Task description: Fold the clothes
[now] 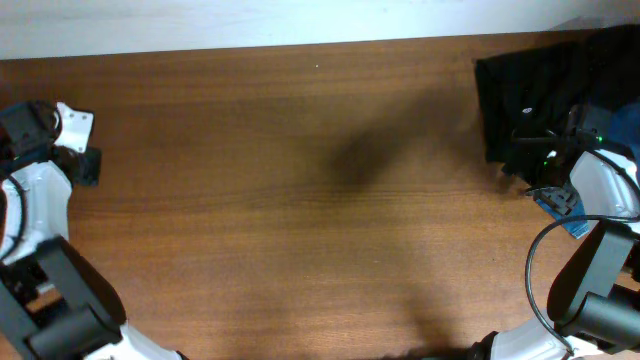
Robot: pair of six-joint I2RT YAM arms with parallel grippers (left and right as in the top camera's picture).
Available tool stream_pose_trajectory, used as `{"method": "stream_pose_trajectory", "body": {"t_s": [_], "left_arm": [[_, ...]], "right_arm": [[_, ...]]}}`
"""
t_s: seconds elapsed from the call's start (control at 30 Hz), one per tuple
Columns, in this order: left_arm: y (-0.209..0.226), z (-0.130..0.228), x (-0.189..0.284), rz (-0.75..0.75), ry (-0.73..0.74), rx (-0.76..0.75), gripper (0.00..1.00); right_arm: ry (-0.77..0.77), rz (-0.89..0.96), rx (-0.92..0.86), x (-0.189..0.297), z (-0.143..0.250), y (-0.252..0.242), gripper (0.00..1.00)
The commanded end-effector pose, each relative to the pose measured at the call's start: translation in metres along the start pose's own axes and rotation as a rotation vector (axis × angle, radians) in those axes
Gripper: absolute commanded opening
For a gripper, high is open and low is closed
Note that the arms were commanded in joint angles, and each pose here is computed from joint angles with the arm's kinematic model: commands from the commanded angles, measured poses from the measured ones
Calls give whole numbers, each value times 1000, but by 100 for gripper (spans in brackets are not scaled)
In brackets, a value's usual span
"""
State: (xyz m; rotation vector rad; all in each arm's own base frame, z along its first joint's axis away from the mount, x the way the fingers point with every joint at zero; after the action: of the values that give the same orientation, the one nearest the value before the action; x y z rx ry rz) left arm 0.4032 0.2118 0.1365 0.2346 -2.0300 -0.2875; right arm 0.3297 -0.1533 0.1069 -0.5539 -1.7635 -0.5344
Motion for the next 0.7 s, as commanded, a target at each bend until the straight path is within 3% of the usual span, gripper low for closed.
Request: {"method": "stream_pose_trajectory", "body": {"t_s": [0.0,0.67], "left_arm": [[-2,18,-32,53,42,-41,0],[19,49,-109,1,57,-29,0]], "right_arm": [[-29,14,-17,7,-6,-3,99],[-29,14,-17,7,-6,-3,99]]}}
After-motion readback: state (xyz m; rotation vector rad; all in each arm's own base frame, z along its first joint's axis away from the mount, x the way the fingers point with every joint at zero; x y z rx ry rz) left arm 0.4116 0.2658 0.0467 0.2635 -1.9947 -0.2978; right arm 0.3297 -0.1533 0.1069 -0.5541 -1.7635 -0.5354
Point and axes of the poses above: each gripper's point midway between its finger pads, its own x axis back along the fingers, its own y axis along the line the jaws close on, z = x × y, the point moved 5 cm from there along x, back along the fingers, and after that the axes turned 6 degrees about x, right-handed, at the moved point
